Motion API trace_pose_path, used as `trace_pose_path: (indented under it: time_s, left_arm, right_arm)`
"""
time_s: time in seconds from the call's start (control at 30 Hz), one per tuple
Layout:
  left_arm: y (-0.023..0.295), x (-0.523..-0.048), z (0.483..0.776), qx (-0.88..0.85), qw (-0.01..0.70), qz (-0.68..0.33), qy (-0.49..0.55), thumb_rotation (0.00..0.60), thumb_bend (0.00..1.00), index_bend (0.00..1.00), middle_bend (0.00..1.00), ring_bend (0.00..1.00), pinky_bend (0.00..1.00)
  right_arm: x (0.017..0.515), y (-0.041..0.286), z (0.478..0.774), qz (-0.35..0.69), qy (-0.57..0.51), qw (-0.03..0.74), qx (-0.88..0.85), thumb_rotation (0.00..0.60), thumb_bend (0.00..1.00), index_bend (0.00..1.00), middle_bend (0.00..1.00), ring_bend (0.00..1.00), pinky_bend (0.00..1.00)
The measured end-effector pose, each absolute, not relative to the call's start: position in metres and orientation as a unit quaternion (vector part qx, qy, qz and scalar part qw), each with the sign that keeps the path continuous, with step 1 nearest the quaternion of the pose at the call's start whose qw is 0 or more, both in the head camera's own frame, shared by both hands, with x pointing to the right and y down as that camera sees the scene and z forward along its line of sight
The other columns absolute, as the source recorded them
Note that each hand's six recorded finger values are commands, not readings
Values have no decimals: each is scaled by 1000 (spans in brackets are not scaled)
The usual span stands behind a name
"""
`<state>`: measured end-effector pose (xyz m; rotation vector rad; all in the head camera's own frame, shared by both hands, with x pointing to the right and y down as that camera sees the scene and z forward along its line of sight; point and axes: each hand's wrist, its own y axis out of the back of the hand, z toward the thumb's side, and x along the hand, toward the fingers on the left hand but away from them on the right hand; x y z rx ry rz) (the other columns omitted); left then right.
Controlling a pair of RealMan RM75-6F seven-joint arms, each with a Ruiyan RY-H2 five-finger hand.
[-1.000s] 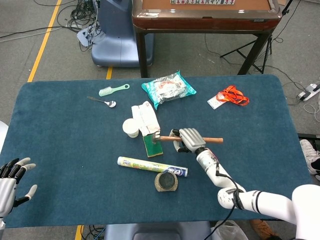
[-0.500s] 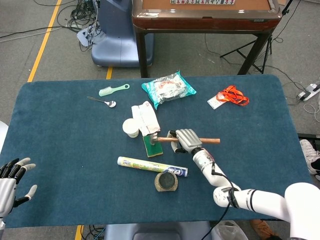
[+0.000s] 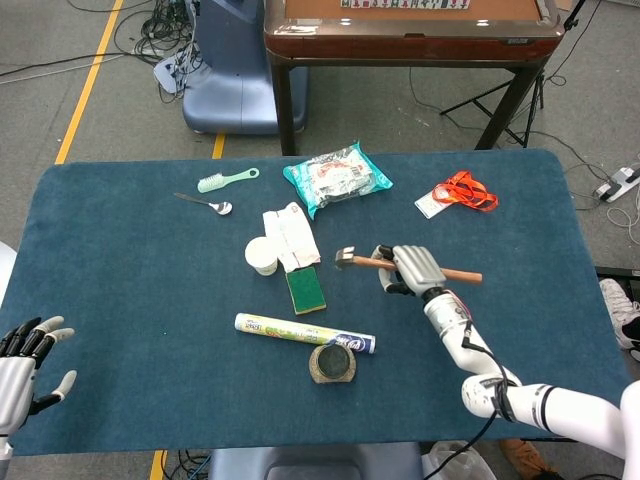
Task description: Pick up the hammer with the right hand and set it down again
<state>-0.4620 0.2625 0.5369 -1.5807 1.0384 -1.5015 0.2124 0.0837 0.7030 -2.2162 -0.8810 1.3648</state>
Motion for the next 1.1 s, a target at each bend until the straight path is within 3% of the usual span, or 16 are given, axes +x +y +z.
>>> trace_pose_path:
  time_s: [0.2, 0.3, 0.43, 0.5, 0.6, 0.67, 0.9, 1.1]
  left_arm:
    - [263, -461, 537, -613, 356, -581, 401, 600, 252, 282, 188, 102, 127]
    - [263, -461, 538, -612, 356, -582, 400, 600, 252, 282, 188, 102, 127]
    - [263, -461, 538, -612, 355, -582, 399, 600, 251, 282, 188, 102, 127]
    - [263, -461, 537, -612, 355, -582, 401, 600, 252, 282, 188, 102, 127]
    - [263, -462, 537, -611, 355, -582, 401, 600, 252, 282, 188, 102, 127]
    - [263, -461, 537, -612, 355, -583, 400, 600, 252, 282, 188, 102, 127]
    - [263, -461, 536, -612, 355, -581, 402, 600, 252, 282, 187, 102, 127]
    - [263, -462, 535, -611, 355, -580, 404, 600, 252, 282, 188, 102, 127]
  right_arm:
    - [235, 87, 714, 507, -318, 188, -779, 600, 958, 808, 842, 745, 696]
    - [242, 91, 721, 515, -314, 186, -775, 600, 820, 772, 763, 658, 615]
    - [244, 98, 728, 516, -304, 177, -781, 600, 567, 529, 551, 449, 437]
    - [245, 100, 729, 515, -302, 172, -784, 600, 462, 354, 431, 333, 351]
    - [248, 101, 730, 512, -301, 168, -787, 600, 346, 170, 314, 237, 290]
    - [252, 103, 728, 510, -304, 167, -787, 600, 296, 120, 279, 208, 273]
    - [269, 103, 710, 498, -328, 186, -781, 600, 266, 75, 233, 167, 233]
    - [293, 107, 675, 483, -369, 225, -762, 600, 266, 75, 291, 167, 233]
